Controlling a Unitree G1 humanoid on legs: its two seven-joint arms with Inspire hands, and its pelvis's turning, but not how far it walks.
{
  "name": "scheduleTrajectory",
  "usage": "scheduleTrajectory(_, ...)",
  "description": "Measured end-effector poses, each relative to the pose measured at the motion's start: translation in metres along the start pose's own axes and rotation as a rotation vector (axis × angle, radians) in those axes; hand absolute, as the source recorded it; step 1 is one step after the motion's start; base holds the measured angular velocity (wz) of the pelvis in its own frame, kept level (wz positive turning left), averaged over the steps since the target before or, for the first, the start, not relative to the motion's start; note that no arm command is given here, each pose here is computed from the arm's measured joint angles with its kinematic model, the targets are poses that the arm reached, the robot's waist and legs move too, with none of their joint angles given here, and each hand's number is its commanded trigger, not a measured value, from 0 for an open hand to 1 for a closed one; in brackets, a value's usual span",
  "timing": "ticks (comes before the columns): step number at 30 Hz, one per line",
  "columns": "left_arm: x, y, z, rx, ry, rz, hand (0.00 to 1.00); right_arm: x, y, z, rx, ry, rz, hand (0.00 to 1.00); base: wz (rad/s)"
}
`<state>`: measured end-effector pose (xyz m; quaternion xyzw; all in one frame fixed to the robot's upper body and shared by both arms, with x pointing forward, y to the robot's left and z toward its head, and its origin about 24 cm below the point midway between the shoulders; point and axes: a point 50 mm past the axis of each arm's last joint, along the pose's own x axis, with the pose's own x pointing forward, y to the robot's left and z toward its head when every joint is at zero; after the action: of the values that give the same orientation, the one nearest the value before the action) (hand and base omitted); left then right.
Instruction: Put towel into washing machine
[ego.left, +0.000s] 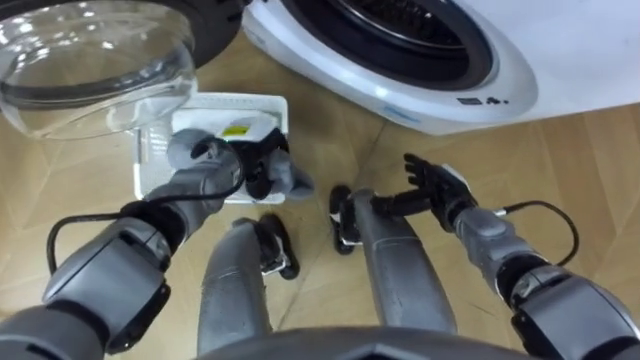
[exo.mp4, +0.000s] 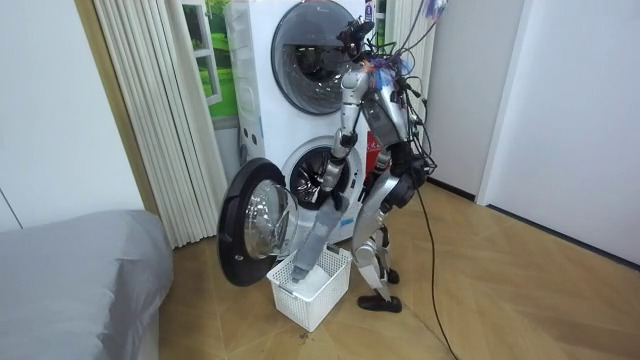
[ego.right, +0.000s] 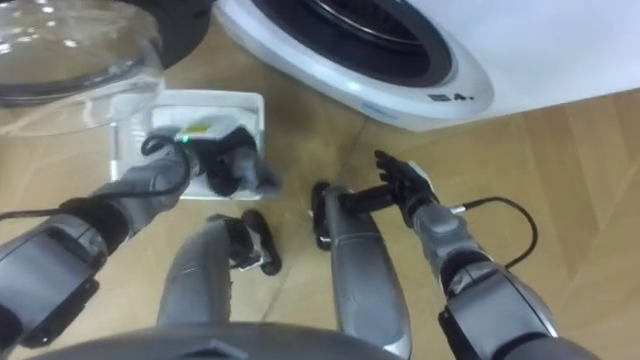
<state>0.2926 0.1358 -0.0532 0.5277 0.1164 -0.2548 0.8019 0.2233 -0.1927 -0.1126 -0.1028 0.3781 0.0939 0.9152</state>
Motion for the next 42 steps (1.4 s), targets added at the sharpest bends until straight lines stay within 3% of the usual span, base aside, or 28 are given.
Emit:
scheduleTrajectory(6,0.004,0.004,0.026,-0.244,-0.086,0.071,1.00,0.003,0.005,0.006,-0.052,-0.001,0.017,0.00,0.07)
scheduleTrajectory(12,0.000,-0.011,0.043,-0.404,-0.159,-0.009,1.00,0.004,0.012,0.006,-0.076,0.000,0.045,0.00,0.01)
scheduleTrajectory(17,-0.001,-0.004,0.059,-0.522,-0.238,-0.036,1.00,0.003,0.017,0.002,-0.070,0.008,0.057,0.00,0.00)
scheduleTrajectory(21,-0.001,0.002,0.071,-0.720,-0.308,-0.068,1.00,0.003,0.022,0.000,-0.065,0.011,0.067,0.00,0.00)
scheduleTrajectory(31,-0.006,-0.010,0.076,-1.126,-0.395,-0.217,1.00,0.002,0.031,-0.004,-0.064,0.014,0.090,0.00,0.02)
scheduleTrajectory(42,-0.009,-0.015,0.063,-1.533,-0.393,-0.213,1.00,0.002,0.036,-0.003,-0.020,-0.003,0.083,0.00,-0.02)
